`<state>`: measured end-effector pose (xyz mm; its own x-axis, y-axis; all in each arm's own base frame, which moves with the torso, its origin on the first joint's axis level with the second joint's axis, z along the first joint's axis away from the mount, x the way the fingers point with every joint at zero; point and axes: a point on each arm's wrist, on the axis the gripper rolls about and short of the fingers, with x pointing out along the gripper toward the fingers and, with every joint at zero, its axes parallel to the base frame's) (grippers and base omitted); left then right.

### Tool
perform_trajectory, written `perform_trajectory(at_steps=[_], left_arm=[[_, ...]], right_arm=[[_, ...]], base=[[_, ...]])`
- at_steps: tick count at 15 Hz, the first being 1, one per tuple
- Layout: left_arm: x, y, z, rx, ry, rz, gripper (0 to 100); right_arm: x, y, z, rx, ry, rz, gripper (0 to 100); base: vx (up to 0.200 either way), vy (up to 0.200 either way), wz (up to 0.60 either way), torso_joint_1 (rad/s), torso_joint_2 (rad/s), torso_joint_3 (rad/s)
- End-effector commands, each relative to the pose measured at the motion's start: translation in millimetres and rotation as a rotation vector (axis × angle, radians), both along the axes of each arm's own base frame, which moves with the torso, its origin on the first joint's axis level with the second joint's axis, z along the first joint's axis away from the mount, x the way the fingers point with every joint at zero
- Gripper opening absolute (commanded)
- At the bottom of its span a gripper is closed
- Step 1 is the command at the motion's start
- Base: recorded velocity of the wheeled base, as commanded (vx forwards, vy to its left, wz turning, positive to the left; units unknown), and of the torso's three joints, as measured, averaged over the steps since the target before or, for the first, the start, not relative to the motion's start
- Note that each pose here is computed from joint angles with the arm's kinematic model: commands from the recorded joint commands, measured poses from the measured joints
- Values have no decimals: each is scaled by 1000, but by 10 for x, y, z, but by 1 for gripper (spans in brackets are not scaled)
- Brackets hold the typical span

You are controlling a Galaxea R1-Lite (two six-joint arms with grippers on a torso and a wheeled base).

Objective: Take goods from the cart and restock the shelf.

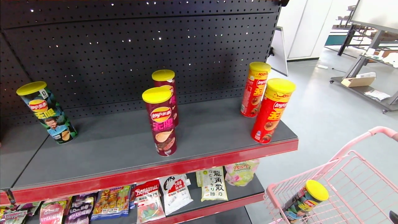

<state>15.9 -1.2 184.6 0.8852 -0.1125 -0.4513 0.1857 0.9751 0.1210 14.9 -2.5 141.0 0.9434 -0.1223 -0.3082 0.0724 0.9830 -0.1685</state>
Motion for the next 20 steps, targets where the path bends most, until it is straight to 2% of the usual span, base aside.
perform_trajectory(at_steps=[1,2,7,11,13,14,16,18,20], left_arm=[[-23,7,-23,10,-7,-7,100],[-35,11,-39,11,-8,-7,100],[-100,32,-74,3,-32,-9,100],[-107,34,-72,9,-39,-13,100],[-146,46,-72,4,-56,-15,100],[-196,61,-86,-4,-74,-24,100],[-205,59,-99,-14,-74,-42,100],[-240,59,-93,-41,-93,-87,100],[-301,77,-108,-57,-121,-90,100]], right_arm=[[-1,0,-4,-2,0,0,100],[-2,0,-5,-6,3,1,100],[-3,-1,-83,-24,31,1,100],[-3,-1,-108,-27,39,6,100],[-24,1,-150,-46,34,15,100],[-66,3,-209,-62,25,20,100],[-99,4,-260,-71,20,23,100],[-106,5,-286,-93,26,32,100],[-104,5,-293,-100,25,37,100]], base=[[0,0,0,0,0,0],[0,0,0,0,0,0],[0,0,-600,7,0,0],[0,0,-600,5,2,1],[0,0,0,0,0,0],[0,0,0,0,0,0],[0,0,0,0,0,0],[0,0,0,0,0,0],[0,0,0,0,0,0]])
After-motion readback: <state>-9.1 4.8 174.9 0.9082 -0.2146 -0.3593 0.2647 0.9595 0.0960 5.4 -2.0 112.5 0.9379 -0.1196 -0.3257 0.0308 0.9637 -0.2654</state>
